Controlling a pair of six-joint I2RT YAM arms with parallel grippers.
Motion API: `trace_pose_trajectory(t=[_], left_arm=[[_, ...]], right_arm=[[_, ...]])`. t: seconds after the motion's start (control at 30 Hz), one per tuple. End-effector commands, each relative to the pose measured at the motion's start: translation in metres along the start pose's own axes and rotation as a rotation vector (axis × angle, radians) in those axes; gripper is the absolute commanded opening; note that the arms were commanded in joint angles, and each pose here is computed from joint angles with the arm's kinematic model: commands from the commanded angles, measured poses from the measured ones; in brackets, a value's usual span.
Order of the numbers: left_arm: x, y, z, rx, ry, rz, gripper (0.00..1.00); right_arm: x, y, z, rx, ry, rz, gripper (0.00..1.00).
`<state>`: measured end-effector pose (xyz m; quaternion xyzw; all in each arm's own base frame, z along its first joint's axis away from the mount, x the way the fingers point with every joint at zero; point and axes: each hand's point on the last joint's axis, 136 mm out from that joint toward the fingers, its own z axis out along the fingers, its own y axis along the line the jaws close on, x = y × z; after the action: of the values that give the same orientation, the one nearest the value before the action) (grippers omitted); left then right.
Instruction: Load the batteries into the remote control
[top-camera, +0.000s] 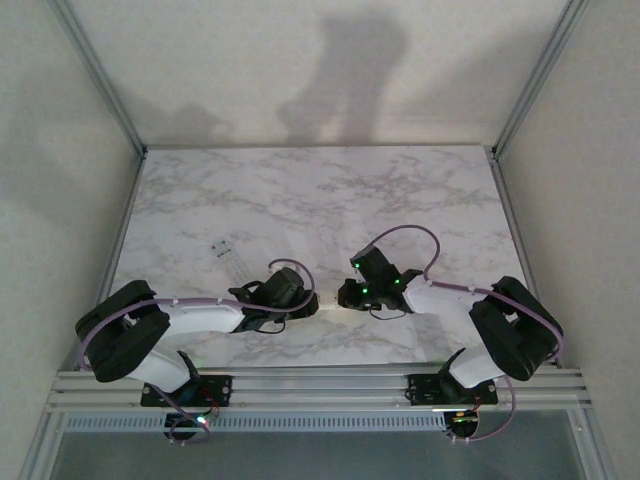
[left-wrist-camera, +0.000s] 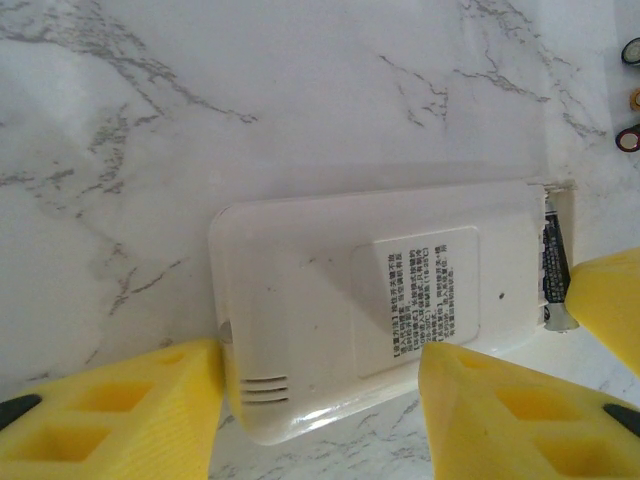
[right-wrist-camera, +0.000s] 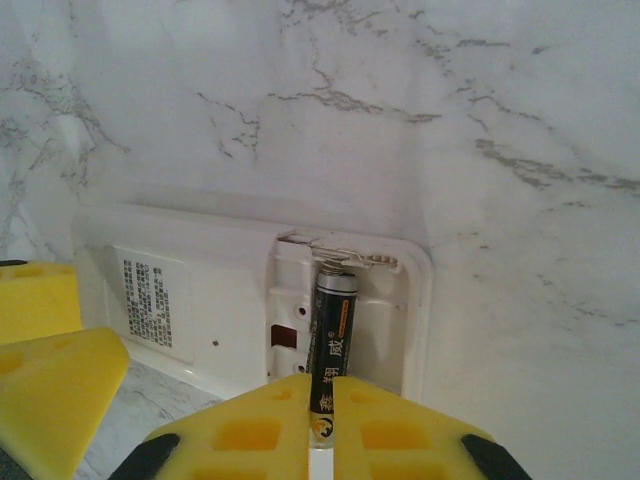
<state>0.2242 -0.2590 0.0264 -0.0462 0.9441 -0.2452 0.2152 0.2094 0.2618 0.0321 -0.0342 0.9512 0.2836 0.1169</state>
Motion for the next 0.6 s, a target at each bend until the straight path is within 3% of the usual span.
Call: trace_pose_trajectory(t=[0.0,0.33,0.57], left_arm=[[-0.002,-0.008,0.0,0.015,-0.012,0.024,0.54],[-0.002,-0.005,0.0,0.01,-0.014,0.019,0.54],[-0.002,-0.006,-0.001,0.011,-0.017,0.02,0.54]], right_arm=[[-0.003,-0.002,0.004,0.017,0.004,-0.002,0.09],[-0.003,-0.016,0.018,0.085,0.023,-0.025,0.08],[-0.005,-0.008,0.025,0.049,0.036,-0.015,0.07]])
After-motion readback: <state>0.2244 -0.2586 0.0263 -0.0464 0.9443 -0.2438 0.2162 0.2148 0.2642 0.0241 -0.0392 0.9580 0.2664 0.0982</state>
